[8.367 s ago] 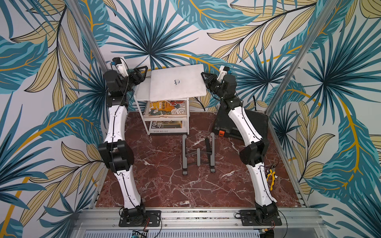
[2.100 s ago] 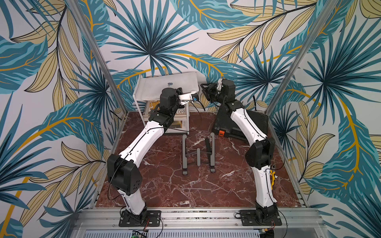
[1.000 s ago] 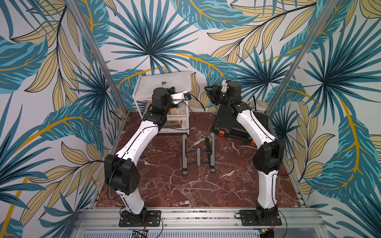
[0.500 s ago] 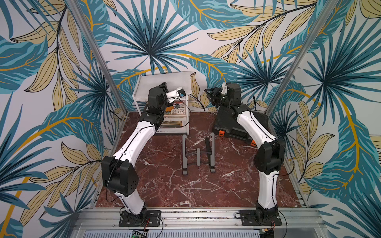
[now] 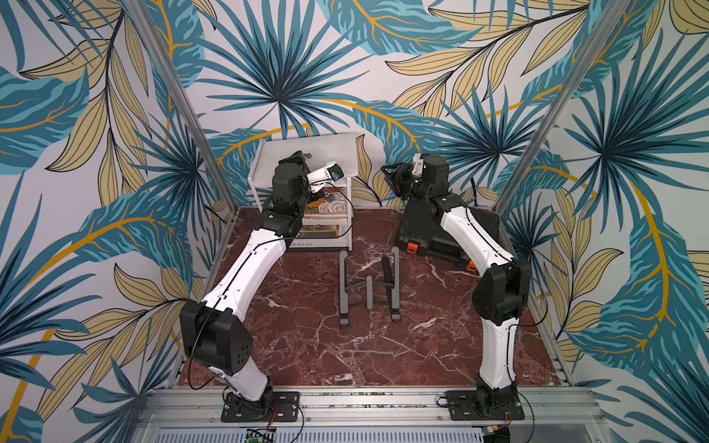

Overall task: Close the laptop lid and set it aside
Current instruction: Place the laptop on the shelf, then reset both arms

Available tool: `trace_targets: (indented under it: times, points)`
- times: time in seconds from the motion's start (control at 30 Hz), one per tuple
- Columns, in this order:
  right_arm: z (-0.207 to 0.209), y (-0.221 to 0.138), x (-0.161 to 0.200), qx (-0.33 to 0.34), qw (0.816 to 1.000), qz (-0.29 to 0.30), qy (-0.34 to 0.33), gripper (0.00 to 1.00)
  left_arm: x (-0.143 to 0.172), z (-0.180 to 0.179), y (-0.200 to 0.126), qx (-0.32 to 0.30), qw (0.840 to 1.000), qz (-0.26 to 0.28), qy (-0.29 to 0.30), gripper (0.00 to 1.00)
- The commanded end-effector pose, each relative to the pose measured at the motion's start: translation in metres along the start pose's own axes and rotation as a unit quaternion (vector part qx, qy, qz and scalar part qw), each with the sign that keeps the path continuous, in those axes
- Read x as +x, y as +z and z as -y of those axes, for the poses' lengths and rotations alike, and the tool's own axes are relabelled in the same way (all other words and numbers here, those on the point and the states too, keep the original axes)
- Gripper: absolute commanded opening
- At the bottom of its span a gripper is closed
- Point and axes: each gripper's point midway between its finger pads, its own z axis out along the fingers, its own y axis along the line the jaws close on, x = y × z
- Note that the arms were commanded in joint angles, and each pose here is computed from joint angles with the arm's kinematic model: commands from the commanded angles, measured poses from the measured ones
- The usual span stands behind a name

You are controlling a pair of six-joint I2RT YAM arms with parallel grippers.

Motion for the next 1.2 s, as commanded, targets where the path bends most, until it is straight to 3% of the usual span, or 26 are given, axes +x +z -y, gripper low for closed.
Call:
trace_targets:
  times: [0.0,0.27,0.47,0.6,0.7,0.8,0.83,1.0,1.17]
  points:
    - [-0.019,-0.017,-0.004,-0.015,1.0,0.011,-0.019,0.46,-0.004,-0.011,-0.027,0.001,0.999,0.009,-0.031,1.0]
    - [-0.019,-0.029,-0.004,-0.006,0.999,0.015,-0.028,0.48,0.007,0.002,-0.058,0.027,0.997,0.006,-0.07,1.0]
    - [-0.018,-0.053,-0.004,0.014,0.998,0.026,-0.06,0.51,-0.008,-0.008,-0.088,0.042,0.988,0.049,-0.142,1.0]
    - [-0.019,-0.072,0.0,0.04,0.994,0.019,-0.104,0.65,-0.025,-0.023,-0.11,0.048,0.972,0.091,-0.211,1.0]
    - [-0.012,-0.093,0.005,0.079,0.985,0.013,-0.15,0.75,-0.033,-0.034,-0.124,0.045,0.957,0.111,-0.263,1.0]
    - [-0.009,-0.12,0.003,0.115,0.972,0.028,-0.202,0.97,-0.031,-0.046,-0.136,0.023,0.942,0.118,-0.314,1.0]
    - [-0.008,-0.131,0.001,0.13,0.967,0.034,-0.219,0.99,-0.028,-0.048,-0.14,0.016,0.936,0.117,-0.333,1.0]
    - [0.0,-0.174,-0.003,0.179,0.94,0.055,-0.287,0.99,-0.021,-0.052,-0.159,0.002,0.916,0.119,-0.383,1.0]
    - [0.009,-0.207,-0.004,0.204,0.918,0.073,-0.333,1.0,-0.006,-0.051,-0.175,-0.019,0.913,0.106,-0.395,1.0]
